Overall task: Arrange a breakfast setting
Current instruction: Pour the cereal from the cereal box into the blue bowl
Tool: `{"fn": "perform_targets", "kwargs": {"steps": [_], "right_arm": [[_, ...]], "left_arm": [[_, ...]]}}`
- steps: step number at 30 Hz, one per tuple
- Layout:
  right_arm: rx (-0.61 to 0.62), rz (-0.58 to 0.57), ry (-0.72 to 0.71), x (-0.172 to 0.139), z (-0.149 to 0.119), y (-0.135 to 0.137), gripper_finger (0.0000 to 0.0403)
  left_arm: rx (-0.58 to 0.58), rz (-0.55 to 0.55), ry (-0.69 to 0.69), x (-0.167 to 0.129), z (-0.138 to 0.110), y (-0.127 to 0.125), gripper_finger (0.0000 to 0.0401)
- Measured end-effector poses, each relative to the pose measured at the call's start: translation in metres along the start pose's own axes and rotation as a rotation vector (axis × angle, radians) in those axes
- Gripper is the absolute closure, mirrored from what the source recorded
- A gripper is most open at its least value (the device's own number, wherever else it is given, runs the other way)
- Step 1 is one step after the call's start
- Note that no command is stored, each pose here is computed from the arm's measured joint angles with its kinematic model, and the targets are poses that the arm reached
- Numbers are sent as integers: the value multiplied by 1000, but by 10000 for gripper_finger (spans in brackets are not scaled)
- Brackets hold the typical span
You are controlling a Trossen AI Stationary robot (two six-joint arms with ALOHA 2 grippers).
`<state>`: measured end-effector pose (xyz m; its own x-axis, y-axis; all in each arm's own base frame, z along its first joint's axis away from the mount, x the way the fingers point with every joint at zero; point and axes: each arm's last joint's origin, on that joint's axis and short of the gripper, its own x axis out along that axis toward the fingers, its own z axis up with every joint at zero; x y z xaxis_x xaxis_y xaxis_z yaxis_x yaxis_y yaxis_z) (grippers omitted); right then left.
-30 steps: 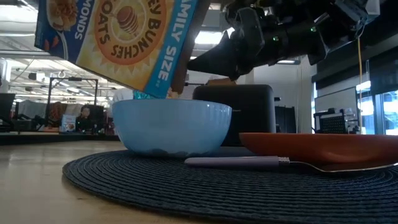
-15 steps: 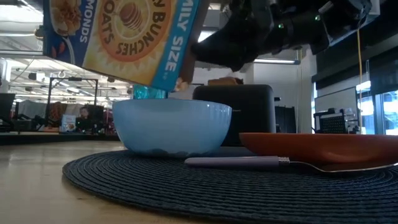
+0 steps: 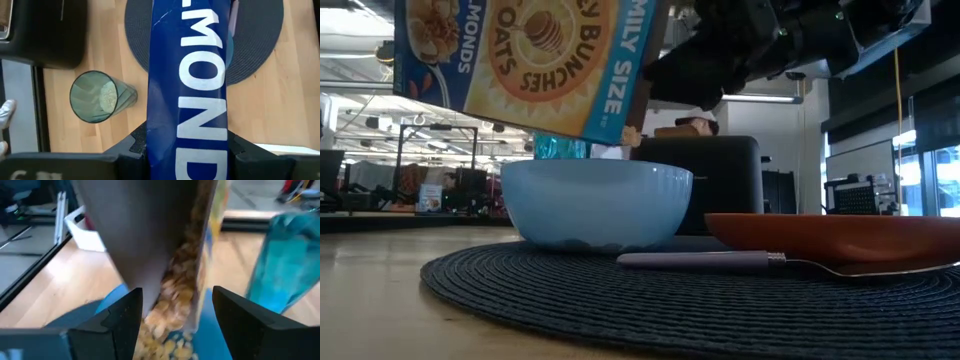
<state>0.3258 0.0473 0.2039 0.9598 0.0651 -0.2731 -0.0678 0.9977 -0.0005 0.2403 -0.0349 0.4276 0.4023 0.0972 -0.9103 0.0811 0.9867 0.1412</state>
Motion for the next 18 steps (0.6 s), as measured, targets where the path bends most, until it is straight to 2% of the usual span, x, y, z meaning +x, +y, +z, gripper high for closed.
{"fn": "perform_targets", "kwargs": {"steps": [3,7,11,15,18], "right_arm": [[-3,-59,-39,0,3,-2,179],[-16,-59,-123,-1,12,-2,216],[-18,-57,-113,0,10,-1,286],[-34,-59,-113,0,10,-2,379],[-51,-79,-113,0,10,-2,390]], "left_arm": [[-7,-17,27,8,5,1,282],[28,-44,85,29,17,-3,282],[56,-67,112,38,21,-5,282],[53,-65,112,37,21,-5,282],[46,-67,101,33,21,-4,282]]}}
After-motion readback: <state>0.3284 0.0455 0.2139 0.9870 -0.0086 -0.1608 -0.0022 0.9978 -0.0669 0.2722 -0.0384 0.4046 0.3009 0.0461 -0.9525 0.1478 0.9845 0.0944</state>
